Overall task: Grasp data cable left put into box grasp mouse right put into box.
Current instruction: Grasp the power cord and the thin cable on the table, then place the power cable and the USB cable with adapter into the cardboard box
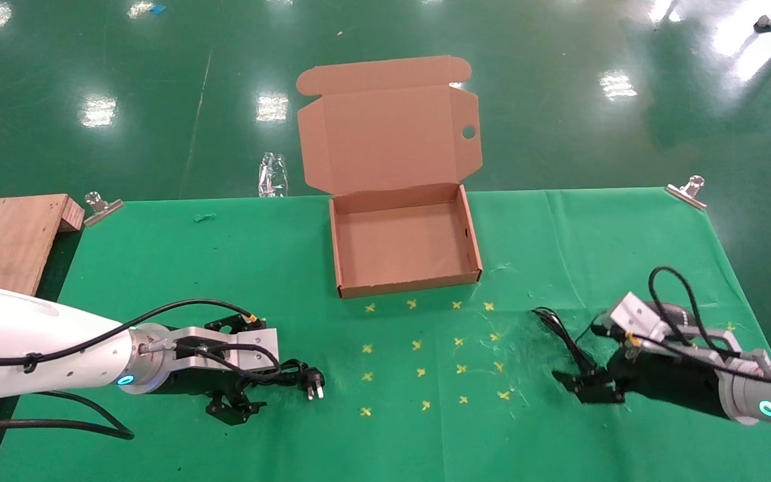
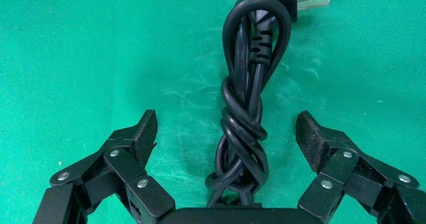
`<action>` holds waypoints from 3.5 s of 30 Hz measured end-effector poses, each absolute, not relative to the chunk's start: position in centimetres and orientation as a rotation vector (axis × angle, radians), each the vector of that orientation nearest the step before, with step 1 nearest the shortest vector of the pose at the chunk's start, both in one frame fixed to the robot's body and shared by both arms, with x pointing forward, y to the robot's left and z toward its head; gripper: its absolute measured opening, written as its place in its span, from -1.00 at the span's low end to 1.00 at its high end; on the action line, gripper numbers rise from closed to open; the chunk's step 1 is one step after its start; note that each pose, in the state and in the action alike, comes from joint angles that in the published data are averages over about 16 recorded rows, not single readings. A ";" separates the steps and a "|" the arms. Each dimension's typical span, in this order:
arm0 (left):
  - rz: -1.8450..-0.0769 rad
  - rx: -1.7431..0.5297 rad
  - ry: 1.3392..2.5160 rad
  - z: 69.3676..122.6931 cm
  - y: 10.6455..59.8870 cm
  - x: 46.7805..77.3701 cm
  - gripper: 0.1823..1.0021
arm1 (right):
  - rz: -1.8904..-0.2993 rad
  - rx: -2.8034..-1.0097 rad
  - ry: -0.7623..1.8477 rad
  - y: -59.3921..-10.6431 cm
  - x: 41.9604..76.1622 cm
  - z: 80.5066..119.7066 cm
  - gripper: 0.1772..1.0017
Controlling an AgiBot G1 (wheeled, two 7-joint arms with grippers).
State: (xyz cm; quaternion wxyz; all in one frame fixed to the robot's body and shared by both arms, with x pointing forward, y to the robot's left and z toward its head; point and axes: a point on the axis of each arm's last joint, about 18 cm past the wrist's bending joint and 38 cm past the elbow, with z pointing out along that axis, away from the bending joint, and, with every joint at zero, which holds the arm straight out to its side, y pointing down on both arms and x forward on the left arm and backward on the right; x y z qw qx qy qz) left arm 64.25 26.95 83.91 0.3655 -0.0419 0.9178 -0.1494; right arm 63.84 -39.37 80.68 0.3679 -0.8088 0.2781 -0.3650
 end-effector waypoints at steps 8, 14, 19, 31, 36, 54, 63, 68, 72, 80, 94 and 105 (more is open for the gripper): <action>-0.384 -0.108 2.360 83.9 27.0 64.2 0.99 | -0.946 -2.050 0.720 -39.4 64.1 80.9 0.99; -0.384 -0.108 2.360 83.9 27.0 64.2 0.94 | -0.943 -2.058 0.718 -39.4 64.0 80.8 0.94; -0.385 -0.108 2.360 83.9 27.0 64.2 0.85 | -0.942 -2.065 0.715 -39.4 64.0 80.8 0.85; -0.386 -0.108 2.360 83.9 26.9 64.2 0.38 | -0.941 -2.074 0.712 -39.4 63.9 80.7 0.38; -0.386 -0.108 2.359 83.9 26.9 64.3 0.11 | -0.941 -2.076 0.711 -39.4 63.9 80.7 0.08; -0.392 -0.111 2.346 84.6 27.1 64.3 -0.63 | -0.959 -2.070 0.688 -39.5 63.8 81.7 -0.73; -0.494 -0.074 2.269 89.9 26.2 64.4 -0.66 | -1.109 -2.022 0.556 -40.3 61.6 88.0 -0.82; -0.599 0.009 2.176 94.0 22.8 64.8 -0.66 | -1.226 -2.001 0.454 -40.9 59.5 92.5 -0.83; -0.664 0.091 2.100 96.2 18.6 65.8 -0.66 | -1.301 -1.992 0.397 -41.4 57.9 95.2 -0.83; -0.647 0.203 1.994 95.8 10.1 68.6 -0.67 | -1.353 -1.980 0.339 -43.1 55.1 98.6 -0.83; -0.449 0.205 1.923 92.2 6.7 71.9 -0.67 | -1.269 -1.963 0.234 -43.6 51.2 99.8 -0.83; -0.432 0.132 1.925 92.7 7.2 72.4 -0.56 | -1.262 -1.933 0.174 -42.8 50.9 99.9 -0.84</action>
